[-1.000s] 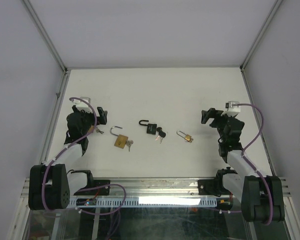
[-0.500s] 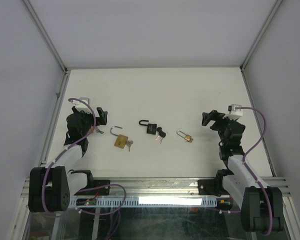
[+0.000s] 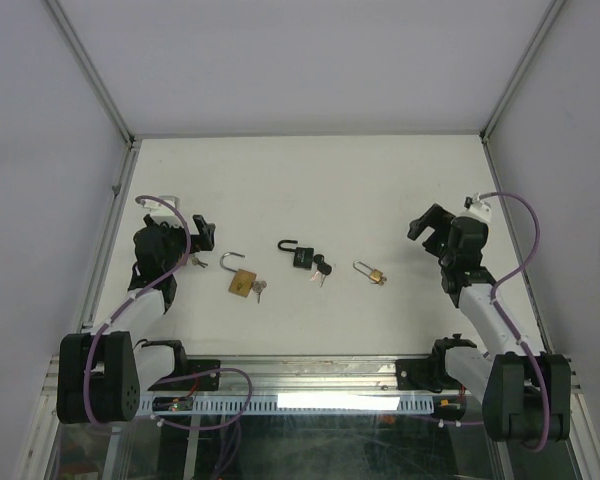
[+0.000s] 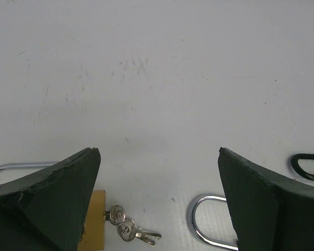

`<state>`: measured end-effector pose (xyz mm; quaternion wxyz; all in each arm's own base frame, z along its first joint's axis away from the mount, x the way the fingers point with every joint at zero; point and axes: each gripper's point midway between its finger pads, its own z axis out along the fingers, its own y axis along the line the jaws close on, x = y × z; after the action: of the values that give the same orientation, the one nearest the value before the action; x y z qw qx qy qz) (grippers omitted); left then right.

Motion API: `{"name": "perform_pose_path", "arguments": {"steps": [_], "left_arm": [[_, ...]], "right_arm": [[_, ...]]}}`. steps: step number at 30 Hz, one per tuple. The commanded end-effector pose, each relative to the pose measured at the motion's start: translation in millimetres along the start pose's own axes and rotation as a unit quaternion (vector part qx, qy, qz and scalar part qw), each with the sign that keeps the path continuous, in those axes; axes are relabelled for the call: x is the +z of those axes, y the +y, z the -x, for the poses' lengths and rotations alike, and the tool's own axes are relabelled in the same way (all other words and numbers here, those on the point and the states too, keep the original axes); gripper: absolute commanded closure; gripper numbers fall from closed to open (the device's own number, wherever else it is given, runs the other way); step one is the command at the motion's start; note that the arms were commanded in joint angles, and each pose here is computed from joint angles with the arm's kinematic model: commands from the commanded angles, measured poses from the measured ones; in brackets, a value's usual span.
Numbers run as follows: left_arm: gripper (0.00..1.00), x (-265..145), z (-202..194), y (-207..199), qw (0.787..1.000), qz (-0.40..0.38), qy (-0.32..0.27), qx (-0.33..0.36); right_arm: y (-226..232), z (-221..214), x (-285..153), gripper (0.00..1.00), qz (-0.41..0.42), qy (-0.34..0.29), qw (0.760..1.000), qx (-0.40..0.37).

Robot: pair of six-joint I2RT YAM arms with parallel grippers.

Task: Unlock with the key

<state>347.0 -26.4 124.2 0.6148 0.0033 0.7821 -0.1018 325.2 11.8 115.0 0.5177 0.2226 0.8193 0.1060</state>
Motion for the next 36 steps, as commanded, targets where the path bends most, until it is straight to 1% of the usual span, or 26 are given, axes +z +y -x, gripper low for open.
{"name": "perform_pose_path", "arguments": {"steps": [1,4,9,16,20,23,24,26,28,32,36], "left_arm": [[0.01,5,18,-1,1.000,0.000,-0.023,-0.002],[0.01,7,17,-3,1.000,-0.005,-0.019,0.000],[0.01,7,19,-3,1.000,-0.002,-0.016,-0.010],[0.01,8,16,-2,1.000,0.000,-0.003,-0.014],[0.01,9,16,-1,1.000,0.005,0.001,-0.020],[0.01,9,13,-7,1.000,-0.022,0.001,0.014],[0.01,8,11,-9,0.999,-0.028,0.004,0.015],[0.01,6,11,-11,1.000,-0.027,0.006,-0.002],[0.01,4,15,-10,1.000,-0.020,0.000,-0.017],[0.01,3,15,-14,0.999,-0.030,-0.004,-0.020],[0.01,1,10,-19,0.999,-0.048,0.002,-0.008]], "right_arm": [[1,10,-4,0.00,0.003,-0.029,1.000,0.012],[0,10,-4,0.00,0.000,-0.032,0.999,0.016],[-8,8,-2,0.00,-0.032,-0.017,0.999,0.027],[-12,5,1,0.01,-0.055,0.004,0.998,0.043],[-15,14,1,0.00,-0.060,-0.022,0.997,0.041],[-10,14,2,0.00,-0.047,-0.016,0.998,0.030],[-9,14,2,0.00,-0.045,-0.013,0.999,0.027],[-8,15,2,0.00,-0.043,-0.015,0.999,0.024],[-3,16,2,0.00,-0.024,-0.019,0.999,0.015],[5,18,0,0.00,0.008,-0.034,0.999,0.006],[8,18,-1,0.00,0.020,-0.037,0.999,-0.003]]}}
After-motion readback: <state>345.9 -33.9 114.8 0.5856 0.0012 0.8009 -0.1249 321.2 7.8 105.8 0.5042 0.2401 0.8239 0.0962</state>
